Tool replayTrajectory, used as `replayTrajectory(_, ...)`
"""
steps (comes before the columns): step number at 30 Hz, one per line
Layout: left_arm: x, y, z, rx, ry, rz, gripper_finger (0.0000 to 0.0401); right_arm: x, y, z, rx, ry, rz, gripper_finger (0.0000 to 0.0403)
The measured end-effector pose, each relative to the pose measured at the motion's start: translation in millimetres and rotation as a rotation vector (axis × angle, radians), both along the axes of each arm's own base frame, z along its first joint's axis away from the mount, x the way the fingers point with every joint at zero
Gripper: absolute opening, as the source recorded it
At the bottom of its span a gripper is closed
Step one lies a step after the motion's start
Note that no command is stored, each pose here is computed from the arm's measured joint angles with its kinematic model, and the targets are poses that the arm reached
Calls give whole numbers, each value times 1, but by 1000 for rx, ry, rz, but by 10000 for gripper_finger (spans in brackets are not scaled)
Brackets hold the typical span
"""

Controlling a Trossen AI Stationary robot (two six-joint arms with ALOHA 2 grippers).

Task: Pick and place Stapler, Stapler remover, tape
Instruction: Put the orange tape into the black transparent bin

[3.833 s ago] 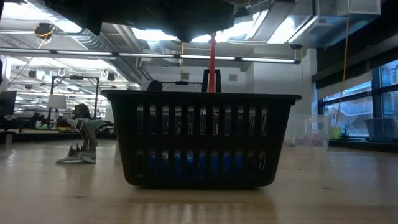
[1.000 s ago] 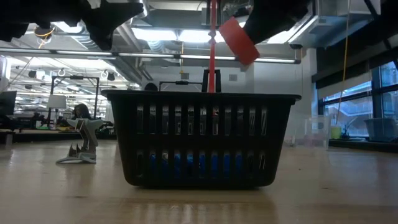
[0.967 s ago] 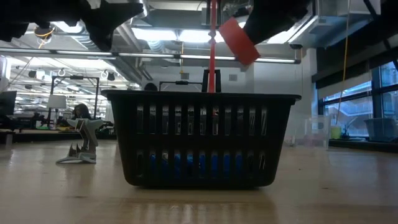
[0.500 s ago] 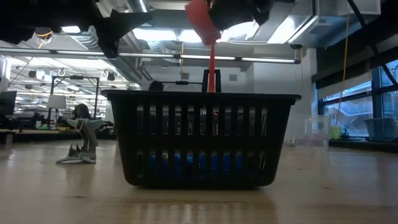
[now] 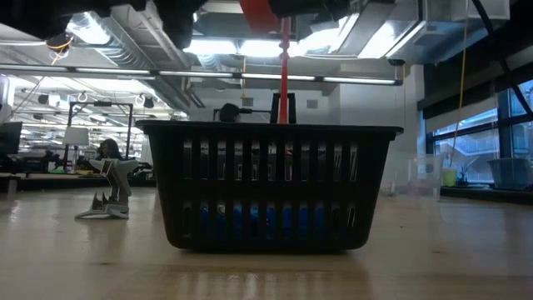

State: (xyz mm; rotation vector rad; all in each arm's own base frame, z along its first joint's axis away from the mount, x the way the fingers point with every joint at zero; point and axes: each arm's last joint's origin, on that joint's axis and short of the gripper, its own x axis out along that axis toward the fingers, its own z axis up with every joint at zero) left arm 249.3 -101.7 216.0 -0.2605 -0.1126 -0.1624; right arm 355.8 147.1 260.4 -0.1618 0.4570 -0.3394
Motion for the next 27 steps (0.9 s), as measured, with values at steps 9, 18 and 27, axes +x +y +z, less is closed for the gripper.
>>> replayTrajectory(9,7,-2,-4,29,29,-1,223,-3,8,2,-20,15,39,39)
replayTrajectory(18,9,0,-8,49,64,50,223,0,18,30,-16,-59,81,39)
replayTrajectory(27,13,0,1,34,18,-25,223,2,15,32,-38,-49,83,39)
